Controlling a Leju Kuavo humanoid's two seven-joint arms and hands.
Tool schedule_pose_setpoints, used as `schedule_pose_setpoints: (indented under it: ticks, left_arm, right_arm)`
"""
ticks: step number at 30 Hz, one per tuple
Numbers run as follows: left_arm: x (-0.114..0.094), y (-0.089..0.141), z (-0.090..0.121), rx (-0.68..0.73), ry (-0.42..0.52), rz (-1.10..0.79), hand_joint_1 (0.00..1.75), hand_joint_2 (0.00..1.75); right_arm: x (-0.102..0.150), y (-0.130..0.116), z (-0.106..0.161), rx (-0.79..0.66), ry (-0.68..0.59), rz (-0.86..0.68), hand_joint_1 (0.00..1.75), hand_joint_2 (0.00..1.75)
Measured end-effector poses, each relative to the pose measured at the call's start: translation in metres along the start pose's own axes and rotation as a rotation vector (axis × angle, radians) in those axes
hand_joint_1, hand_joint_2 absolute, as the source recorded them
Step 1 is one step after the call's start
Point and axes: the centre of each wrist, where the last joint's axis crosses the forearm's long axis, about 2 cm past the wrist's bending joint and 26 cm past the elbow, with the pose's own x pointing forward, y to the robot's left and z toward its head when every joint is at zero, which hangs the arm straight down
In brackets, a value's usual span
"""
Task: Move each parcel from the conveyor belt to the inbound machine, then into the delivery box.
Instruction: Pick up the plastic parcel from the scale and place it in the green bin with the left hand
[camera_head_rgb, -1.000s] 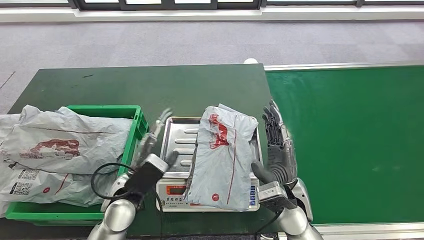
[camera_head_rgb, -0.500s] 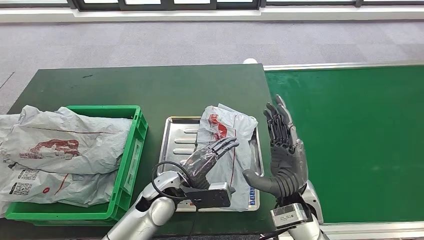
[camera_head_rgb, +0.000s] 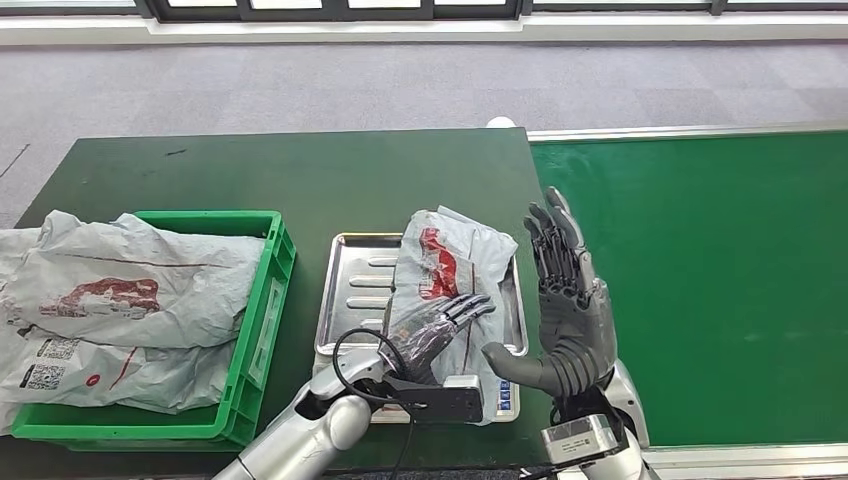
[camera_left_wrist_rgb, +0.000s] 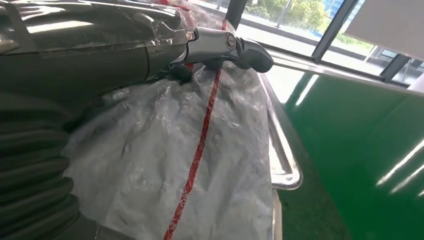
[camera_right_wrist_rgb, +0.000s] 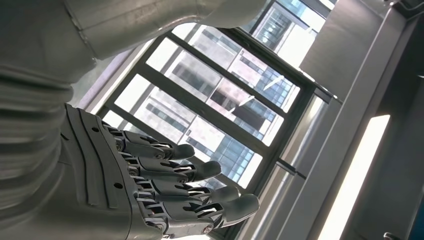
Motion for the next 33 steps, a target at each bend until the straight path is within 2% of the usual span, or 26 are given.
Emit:
schedule_pose_setpoints:
  ticks: [9, 22, 26, 33]
  left_arm:
    - [-0.006, -0.013, -0.003, -0.061, 0.033, -0.046, 0.00, 1.75]
    - [-0.010, -0.016, -0.004, -0.091, 0.051, -0.057, 0.01, 1.75]
    - [-0.010, -0.016, -0.004, -0.093, 0.052, -0.065, 1.72, 1.75]
    - [-0.006, -0.011, -0.005, 0.007, 0.039, -0.144, 1.75, 1.75]
  right_arm:
    - [0.001, 0.002, -0.003, 0.009, -0.005, -0.011, 0.00, 1.75]
    - [0.001, 0.001, -0.007, 0.014, -0.014, -0.012, 0.00, 1.75]
    - [0.001, 0.001, -0.007, 0.014, -0.015, -0.012, 0.00, 1.75]
    - [0.001, 0.001, -0.007, 0.013, -0.013, -0.008, 0.00, 1.75]
